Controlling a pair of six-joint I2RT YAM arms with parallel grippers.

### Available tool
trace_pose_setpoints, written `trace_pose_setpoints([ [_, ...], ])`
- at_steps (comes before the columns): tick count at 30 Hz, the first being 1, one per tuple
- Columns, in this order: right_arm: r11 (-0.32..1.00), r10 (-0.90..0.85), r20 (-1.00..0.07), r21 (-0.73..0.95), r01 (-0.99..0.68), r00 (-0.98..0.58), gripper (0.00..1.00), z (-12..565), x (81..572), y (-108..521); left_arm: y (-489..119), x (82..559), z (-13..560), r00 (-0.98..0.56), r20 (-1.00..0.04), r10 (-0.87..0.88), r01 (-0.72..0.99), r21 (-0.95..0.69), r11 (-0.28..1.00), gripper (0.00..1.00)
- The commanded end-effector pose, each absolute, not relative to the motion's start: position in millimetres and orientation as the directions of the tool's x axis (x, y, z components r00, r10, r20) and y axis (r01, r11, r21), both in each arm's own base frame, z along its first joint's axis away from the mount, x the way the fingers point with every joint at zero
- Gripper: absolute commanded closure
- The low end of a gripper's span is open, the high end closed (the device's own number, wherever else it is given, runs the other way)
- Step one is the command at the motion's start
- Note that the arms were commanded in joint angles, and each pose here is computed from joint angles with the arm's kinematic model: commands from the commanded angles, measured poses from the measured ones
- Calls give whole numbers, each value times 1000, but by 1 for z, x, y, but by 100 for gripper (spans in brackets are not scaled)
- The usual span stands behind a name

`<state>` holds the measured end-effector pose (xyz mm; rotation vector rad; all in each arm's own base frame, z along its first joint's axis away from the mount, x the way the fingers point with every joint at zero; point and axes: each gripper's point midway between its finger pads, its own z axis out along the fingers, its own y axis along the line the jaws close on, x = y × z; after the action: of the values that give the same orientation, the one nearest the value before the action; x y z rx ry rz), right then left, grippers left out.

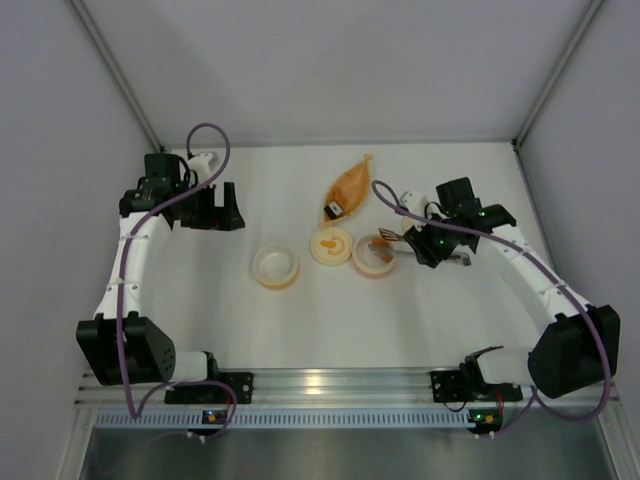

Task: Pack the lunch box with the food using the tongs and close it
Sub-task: Place the fake food in the packing box, then pick up the fake food from the plate.

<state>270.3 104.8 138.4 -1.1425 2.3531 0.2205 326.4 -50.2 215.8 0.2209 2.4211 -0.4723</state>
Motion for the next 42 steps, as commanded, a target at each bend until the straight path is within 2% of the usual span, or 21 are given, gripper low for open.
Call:
trace_pose_setpoints([
  [1, 627, -669, -583, -108, -771, -462, 54, 171, 284, 114, -50, 330, 227, -739, -672, 44, 297, -266, 917, 2],
  [8, 650, -602, -669, -94, -754, -435, 55, 216, 293, 128, -52, 330, 228, -737, -674, 46, 305, -271, 913, 2],
  [15, 716, -448, -722, 63, -695, -527, 57, 241, 333, 161, -54, 334, 227, -744, -667, 41, 308, -287, 907, 2],
  [23, 788, -247, -660, 289, -543, -710, 56, 230, 383, 195, -50, 336, 219, -758, -652, 39, 287, -279, 917, 2],
  [35, 855, -156, -558, 336, -394, -815, 51, 189, 417, 215, -47, 334, 206, -765, -642, 46, 280, -268, 922, 2],
  [42, 855, -166, -535, 340, -391, -828, 51, 175, 421, 225, -48, 332, 196, -773, -633, 47, 277, -271, 922, 2],
])
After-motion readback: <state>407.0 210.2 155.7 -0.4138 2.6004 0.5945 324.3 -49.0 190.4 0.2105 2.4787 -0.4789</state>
